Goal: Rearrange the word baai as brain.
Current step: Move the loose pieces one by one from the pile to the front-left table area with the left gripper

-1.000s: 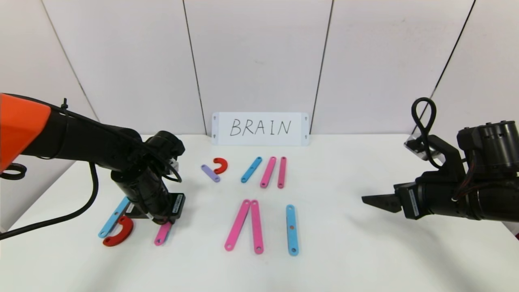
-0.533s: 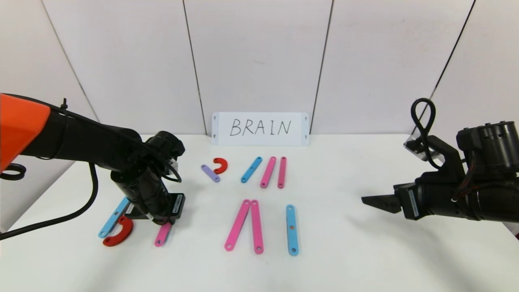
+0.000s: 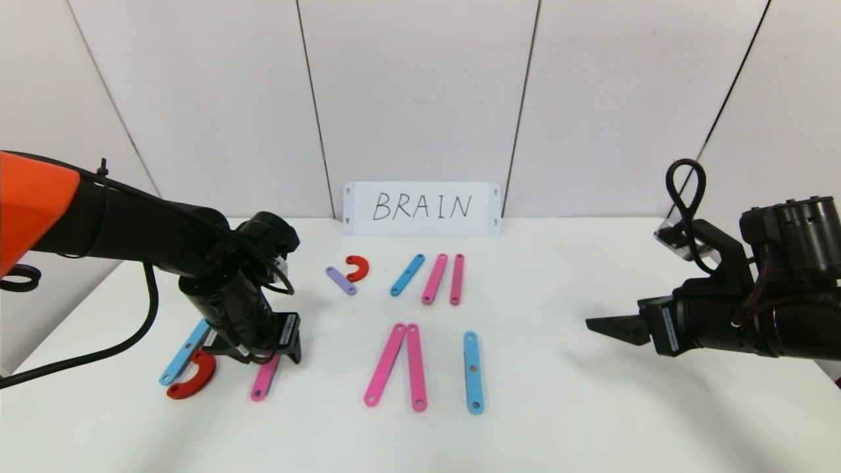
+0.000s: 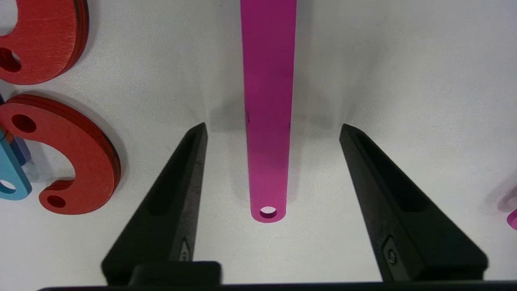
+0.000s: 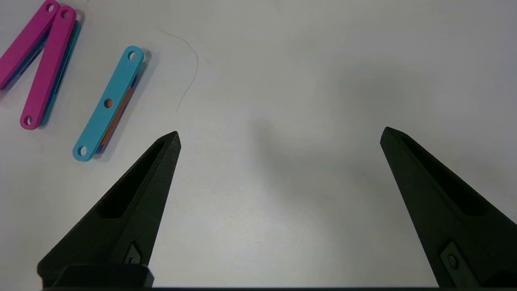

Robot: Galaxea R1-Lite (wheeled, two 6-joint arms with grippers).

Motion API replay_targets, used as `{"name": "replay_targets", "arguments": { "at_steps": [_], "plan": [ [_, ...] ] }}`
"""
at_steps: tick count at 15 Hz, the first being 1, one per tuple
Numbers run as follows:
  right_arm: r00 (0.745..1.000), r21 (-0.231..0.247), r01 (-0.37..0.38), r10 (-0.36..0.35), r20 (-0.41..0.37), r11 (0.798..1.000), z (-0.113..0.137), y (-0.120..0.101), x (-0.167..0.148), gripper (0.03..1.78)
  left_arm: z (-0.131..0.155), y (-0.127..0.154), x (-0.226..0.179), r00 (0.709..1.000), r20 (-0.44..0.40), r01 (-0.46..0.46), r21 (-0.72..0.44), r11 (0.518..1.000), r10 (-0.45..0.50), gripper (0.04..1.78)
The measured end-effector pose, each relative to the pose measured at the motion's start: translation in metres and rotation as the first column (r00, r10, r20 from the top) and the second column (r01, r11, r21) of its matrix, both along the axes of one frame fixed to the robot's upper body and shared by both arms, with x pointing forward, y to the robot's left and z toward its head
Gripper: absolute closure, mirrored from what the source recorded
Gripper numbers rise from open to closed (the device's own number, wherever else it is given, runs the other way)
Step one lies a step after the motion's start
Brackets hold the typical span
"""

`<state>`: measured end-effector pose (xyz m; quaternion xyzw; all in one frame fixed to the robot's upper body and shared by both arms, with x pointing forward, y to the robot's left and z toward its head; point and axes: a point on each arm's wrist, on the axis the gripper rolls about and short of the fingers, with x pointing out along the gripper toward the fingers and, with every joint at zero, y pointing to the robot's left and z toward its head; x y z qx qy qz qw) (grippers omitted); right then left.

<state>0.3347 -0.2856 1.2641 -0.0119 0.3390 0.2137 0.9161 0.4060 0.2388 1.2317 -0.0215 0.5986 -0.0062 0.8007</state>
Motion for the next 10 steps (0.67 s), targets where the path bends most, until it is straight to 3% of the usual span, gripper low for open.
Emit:
{"name": "replay_targets", "arguments": {
  "at_steps": [4, 10],
  "plan": [
    [1.0, 0.0, 0.0, 0.0, -0.002, 1.0, 0.0, 0.0, 0.0, 0.08, 0.008, -0.004, 0.001, 0.999, 0.03, 0.012, -0.016, 1.0, -0.012, 0.13],
    [1.0, -0.001, 0.001, -0.001, -0.002, 1.0, -0.001, 0.0, 0.0, 0.08, 0.053, -0.011, 0.016, 0.981, 0.193, -0.005, -0.073, 0.997, 0.02, 0.07]
  ]
}}
